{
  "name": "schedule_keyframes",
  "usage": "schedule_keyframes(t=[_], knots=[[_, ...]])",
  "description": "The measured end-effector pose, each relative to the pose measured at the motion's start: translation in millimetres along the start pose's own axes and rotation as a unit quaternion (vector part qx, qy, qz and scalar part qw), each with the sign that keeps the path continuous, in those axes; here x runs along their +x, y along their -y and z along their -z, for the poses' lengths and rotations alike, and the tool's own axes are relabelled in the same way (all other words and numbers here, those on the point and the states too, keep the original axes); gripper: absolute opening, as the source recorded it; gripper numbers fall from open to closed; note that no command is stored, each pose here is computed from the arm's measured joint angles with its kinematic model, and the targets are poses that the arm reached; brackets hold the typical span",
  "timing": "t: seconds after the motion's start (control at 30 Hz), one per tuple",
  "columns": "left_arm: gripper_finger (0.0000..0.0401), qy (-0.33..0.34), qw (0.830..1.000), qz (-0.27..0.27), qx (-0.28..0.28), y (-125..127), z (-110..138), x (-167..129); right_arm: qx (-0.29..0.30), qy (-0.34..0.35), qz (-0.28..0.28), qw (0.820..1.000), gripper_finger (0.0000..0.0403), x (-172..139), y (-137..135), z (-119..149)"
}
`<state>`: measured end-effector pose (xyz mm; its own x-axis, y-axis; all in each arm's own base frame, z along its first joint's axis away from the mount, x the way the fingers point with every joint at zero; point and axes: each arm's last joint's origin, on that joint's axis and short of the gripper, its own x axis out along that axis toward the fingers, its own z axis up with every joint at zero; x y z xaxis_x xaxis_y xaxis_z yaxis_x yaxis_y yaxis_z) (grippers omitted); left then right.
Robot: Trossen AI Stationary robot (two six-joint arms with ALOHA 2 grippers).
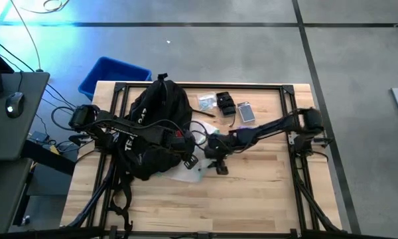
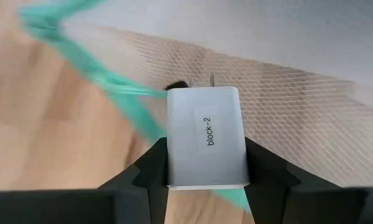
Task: Unpack backpack
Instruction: Remove the charger adapter from the zip bag
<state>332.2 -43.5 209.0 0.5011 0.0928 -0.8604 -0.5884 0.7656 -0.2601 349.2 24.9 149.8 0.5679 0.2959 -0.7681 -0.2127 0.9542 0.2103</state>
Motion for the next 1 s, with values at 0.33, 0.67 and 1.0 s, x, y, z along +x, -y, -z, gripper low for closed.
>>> schedule_keyframes(t=[0.33, 0.67, 1.0], knots=[[0.0000, 0.033, 0.999, 0.022, -0.011, 7.1, -3.1, -0.8, 0.153, 0.055, 0.090, 0.983, 0.0139, -80.1, -7.5, 59.7], [0.0000, 0.075, 0.994, 0.080, -0.030, 25.9, -2.2, -5.2, 0.274, 0.066, 0.229, 0.932, 0.0139, -85.4, 35.7, 99.2], [0.0000, 0.077, 0.992, 0.081, -0.063, 29.9, 2.3, -6.5, 0.257, 0.132, 0.274, 0.917, 0.0237, -85.7, 103.8, 70.1]])
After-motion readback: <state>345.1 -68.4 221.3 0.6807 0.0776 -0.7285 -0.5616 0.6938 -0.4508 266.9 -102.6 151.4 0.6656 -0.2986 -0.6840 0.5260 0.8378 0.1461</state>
